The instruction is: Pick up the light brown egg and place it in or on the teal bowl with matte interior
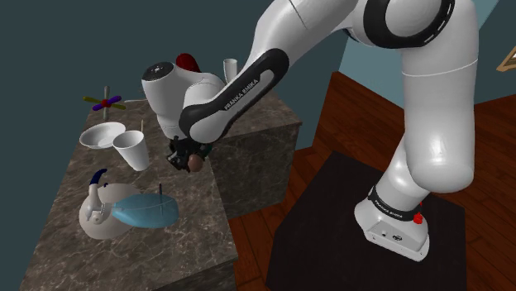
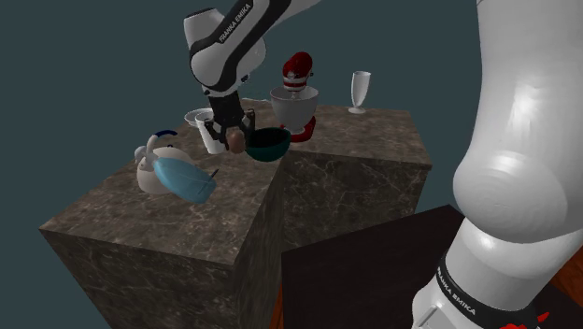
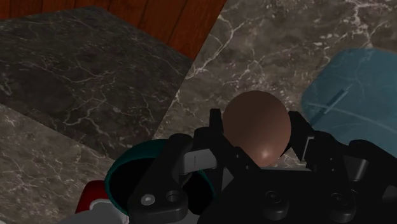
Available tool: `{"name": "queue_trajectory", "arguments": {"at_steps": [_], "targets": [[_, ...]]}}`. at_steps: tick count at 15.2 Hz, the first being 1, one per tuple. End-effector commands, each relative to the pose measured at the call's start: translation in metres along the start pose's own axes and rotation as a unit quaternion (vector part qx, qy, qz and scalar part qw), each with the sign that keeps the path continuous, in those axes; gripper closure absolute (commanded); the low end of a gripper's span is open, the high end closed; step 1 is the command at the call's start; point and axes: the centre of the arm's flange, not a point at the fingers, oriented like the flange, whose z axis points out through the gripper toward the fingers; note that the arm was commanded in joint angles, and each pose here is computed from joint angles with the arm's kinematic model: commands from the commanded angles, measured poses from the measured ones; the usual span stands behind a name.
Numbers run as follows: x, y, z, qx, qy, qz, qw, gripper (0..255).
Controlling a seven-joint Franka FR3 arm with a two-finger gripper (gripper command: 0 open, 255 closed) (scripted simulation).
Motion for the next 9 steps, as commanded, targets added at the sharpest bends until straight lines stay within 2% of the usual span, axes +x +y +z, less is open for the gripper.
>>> {"name": "queue_trajectory", "arguments": {"at_steps": [1, 9], "targets": [[0.021, 0.012, 0.002, 0.000, 0.000, 0.000, 1.0000, 255], [0.112, 0.064, 0.015, 0.000, 0.000, 0.000, 1.0000, 255]]}}
